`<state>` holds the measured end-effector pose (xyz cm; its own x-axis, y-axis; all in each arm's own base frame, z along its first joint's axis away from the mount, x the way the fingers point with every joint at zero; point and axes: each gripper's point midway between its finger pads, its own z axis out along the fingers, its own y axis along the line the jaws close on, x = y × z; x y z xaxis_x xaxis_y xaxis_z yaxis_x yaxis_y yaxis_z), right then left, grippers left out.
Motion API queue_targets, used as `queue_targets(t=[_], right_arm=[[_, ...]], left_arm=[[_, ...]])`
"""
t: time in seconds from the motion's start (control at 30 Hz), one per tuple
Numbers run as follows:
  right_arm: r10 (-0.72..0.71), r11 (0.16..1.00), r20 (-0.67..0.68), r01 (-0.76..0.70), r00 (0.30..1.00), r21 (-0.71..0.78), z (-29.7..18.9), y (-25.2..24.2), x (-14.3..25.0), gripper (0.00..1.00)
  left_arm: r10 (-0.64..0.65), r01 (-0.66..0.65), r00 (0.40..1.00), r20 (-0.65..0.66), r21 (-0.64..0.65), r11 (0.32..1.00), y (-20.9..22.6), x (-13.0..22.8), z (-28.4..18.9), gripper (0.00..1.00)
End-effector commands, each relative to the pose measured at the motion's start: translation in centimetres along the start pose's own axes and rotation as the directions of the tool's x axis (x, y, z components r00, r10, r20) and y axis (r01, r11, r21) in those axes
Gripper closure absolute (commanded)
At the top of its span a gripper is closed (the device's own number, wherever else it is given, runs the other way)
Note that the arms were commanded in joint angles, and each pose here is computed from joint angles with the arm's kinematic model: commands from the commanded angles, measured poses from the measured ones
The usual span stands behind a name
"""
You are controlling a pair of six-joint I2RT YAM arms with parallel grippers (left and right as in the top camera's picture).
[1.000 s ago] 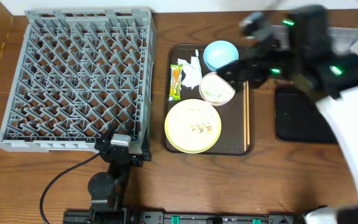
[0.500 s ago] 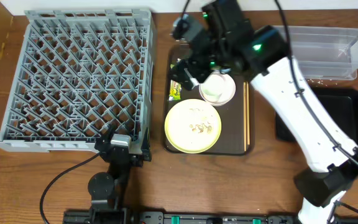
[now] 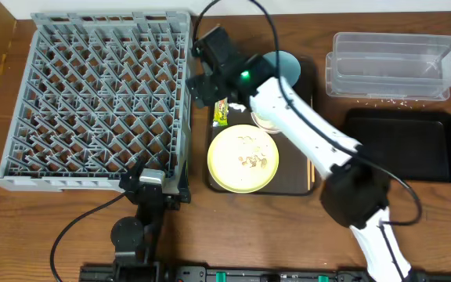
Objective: Sort waste into correct bins and load items into the dishwasher
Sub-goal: 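Move the right gripper to the tray and grasp the yellow snack wrapper, then carry the wrapper to the clear plastic bin and release it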
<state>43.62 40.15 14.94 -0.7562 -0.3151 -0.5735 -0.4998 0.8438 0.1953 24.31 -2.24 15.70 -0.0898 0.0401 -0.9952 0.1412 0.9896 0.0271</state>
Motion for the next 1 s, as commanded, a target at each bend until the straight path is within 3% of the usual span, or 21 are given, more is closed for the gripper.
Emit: queue_targets(t=[0.0,0.33,0.77,0.9,0.97], right_arm=[[0.105,0.991,0.012,-0.106,0.994,0.080,1.5,-1.5,0.3,0.22],[0.196,0.972,-0.096,-0.180,0.976,0.154,8.3,-4.2,5.0,0.40],[0.223,0.963,-0.126,-0.198,0.967,0.184,9.5,-4.9,6.5,0.43],[0.227,0.959,-0.137,-0.196,0.964,0.206,9.7,-5.4,7.3,0.52],[0.229,0.958,-0.137,-0.198,0.964,0.206,9.8,-5.4,7.3,0.63]], left_arm=[[0.004,-0.003,0.999,-0.038,0.029,1.000,-0.5,1.5,0.1,0.02],[0.004,-0.003,0.999,-0.038,0.029,1.000,-0.5,1.5,0.1,0.02],[0.004,-0.003,0.999,-0.039,0.029,1.000,-0.5,1.5,0.1,0.02],[0.004,-0.003,0.999,-0.038,0.029,1.000,-0.5,1.5,0.1,0.02],[0.004,-0.003,0.999,-0.039,0.029,1.000,-0.5,1.5,0.1,0.02]])
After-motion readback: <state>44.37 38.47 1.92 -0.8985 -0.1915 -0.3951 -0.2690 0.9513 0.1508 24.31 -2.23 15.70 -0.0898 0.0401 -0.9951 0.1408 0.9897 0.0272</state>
